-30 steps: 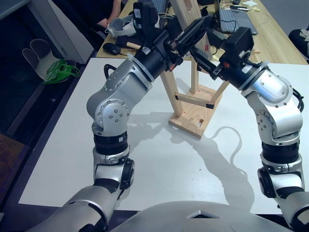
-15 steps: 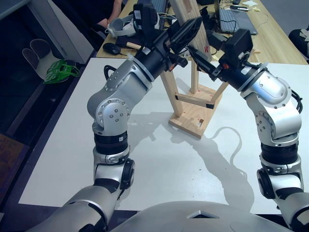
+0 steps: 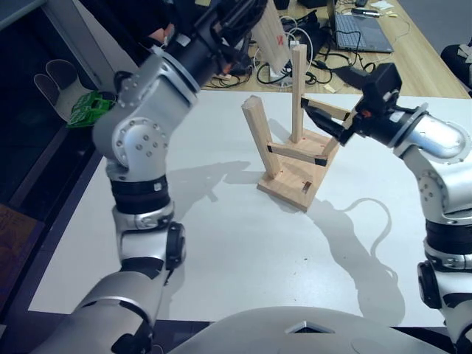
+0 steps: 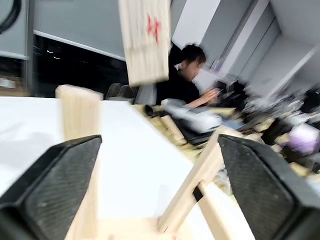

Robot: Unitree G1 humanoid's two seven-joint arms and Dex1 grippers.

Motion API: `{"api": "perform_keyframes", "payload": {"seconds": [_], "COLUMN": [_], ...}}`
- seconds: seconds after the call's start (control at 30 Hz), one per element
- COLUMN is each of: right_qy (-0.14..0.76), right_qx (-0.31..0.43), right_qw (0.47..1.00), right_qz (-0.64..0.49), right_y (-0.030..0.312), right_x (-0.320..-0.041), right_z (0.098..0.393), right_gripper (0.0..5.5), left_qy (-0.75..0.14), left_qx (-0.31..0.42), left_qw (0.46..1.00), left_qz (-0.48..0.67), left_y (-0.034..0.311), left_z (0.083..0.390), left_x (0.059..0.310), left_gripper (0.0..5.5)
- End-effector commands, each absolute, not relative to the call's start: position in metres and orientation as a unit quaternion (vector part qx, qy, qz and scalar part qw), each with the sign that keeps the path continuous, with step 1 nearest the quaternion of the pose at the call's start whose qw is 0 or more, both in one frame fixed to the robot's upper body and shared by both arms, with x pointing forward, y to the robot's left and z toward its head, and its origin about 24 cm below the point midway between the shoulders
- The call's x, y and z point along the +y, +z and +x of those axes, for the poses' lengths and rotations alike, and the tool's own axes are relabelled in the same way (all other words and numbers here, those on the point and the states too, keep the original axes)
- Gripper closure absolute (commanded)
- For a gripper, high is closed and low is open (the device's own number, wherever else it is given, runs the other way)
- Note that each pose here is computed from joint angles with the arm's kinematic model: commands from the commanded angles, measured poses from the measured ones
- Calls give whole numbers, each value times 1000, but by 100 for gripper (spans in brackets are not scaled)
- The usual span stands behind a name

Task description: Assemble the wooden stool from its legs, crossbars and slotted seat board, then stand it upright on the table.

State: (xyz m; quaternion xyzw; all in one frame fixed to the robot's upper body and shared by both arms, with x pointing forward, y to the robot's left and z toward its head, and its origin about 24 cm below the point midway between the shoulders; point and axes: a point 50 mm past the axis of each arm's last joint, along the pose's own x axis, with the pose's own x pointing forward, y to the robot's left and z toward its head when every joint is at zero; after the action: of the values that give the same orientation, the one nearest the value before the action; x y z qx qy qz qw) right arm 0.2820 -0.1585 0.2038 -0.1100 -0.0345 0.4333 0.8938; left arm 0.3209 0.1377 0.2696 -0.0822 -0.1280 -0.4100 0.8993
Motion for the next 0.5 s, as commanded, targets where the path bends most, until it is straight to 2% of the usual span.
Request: {"api": "perform_keyframes", "payload": {"seconds": [0.03, 0.23, 0.5], "right_qy": [497, 561, 632], "right_qx": [-44, -82, -85], "right_qw": [866, 824, 770], "right_qz": [-26, 15, -24], "right_y": [236, 278, 290], "right_x": [-161, -143, -109], "right_z": [267, 261, 256], "right_gripper": [124, 124, 124], "left_qy": [-513, -654, -700], "left_qx": [-107, -14, 56], "left_qw": [851, 741, 671], "left_qz": [39, 155, 235], "left_y": [289, 276, 260], "left_z": [315, 298, 299], "left_x": [146, 141, 141], "left_gripper": [449, 449, 449]}}
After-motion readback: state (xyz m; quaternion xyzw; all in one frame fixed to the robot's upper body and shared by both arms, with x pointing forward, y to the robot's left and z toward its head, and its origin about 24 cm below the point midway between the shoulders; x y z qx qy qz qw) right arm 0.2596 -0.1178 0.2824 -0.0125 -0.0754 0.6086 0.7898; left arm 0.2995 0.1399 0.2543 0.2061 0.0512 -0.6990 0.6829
